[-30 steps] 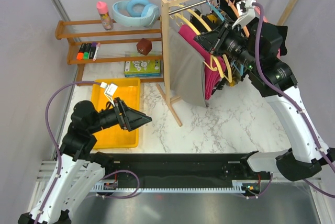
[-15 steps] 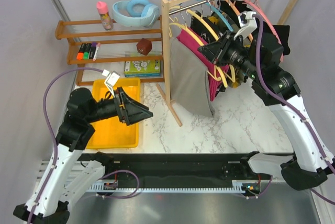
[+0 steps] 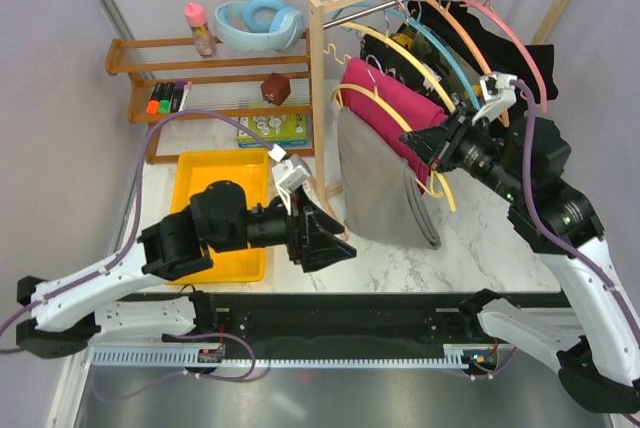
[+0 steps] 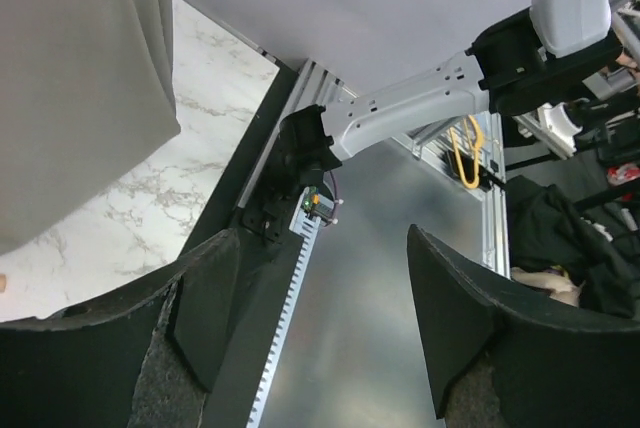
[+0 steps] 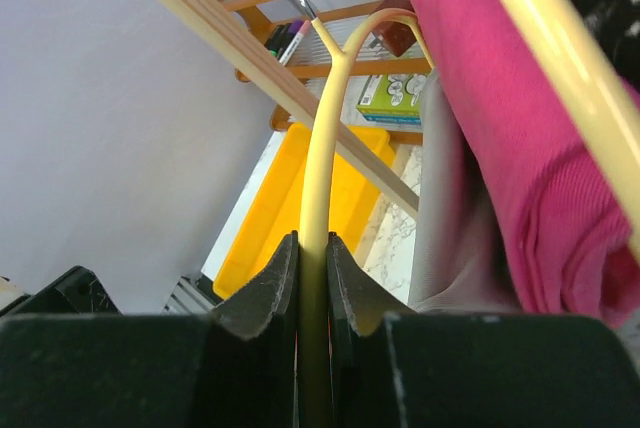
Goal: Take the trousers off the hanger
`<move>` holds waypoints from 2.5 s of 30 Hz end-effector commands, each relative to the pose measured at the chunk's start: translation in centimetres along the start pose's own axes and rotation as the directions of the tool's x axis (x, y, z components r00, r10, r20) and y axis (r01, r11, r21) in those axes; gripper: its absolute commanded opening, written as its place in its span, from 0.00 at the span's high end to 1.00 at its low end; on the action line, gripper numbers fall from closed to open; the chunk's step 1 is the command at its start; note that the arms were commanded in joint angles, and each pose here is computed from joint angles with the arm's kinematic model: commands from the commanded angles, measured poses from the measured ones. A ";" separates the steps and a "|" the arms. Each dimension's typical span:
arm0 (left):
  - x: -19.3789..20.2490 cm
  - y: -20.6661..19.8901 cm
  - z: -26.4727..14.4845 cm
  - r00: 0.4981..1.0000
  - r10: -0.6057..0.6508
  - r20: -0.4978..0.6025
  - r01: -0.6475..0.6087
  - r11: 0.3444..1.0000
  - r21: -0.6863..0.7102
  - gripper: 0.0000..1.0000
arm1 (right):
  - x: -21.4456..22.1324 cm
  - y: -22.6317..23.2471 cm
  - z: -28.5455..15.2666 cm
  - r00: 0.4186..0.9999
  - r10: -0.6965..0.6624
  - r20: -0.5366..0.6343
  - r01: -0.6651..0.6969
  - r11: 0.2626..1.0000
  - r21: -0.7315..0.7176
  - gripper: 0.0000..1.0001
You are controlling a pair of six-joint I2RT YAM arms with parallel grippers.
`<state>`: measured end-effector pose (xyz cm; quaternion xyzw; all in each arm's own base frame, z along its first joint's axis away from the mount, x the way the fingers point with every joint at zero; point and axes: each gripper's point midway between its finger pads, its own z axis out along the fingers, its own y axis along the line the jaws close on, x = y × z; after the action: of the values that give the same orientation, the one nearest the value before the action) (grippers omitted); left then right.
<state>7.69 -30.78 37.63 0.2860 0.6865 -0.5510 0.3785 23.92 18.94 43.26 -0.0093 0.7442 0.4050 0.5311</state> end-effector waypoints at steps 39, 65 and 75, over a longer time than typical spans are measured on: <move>0.3 3.5 15.3 0.944 0.319 0.087 -0.258 0.875 -0.410 0.47 | -5.4 5.0 -8.6 0.939 0.200 0.280 -0.146 0.969 -0.201 1.00; -0.7 5.3 16.0 0.958 0.269 0.095 -0.198 0.868 -0.455 0.88 | -5.0 5.0 -9.7 0.935 0.209 0.288 -0.150 0.966 -0.212 1.00; -1.6 3.4 12.1 0.954 0.284 0.096 -0.229 0.895 -0.383 0.98 | -3.8 3.0 -9.5 0.946 0.157 0.284 -0.126 0.984 -0.124 1.00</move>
<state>14.56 -44.08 31.88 0.2642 0.7305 -0.3431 0.5280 17.29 14.76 45.79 0.0803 0.6840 0.4725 0.5499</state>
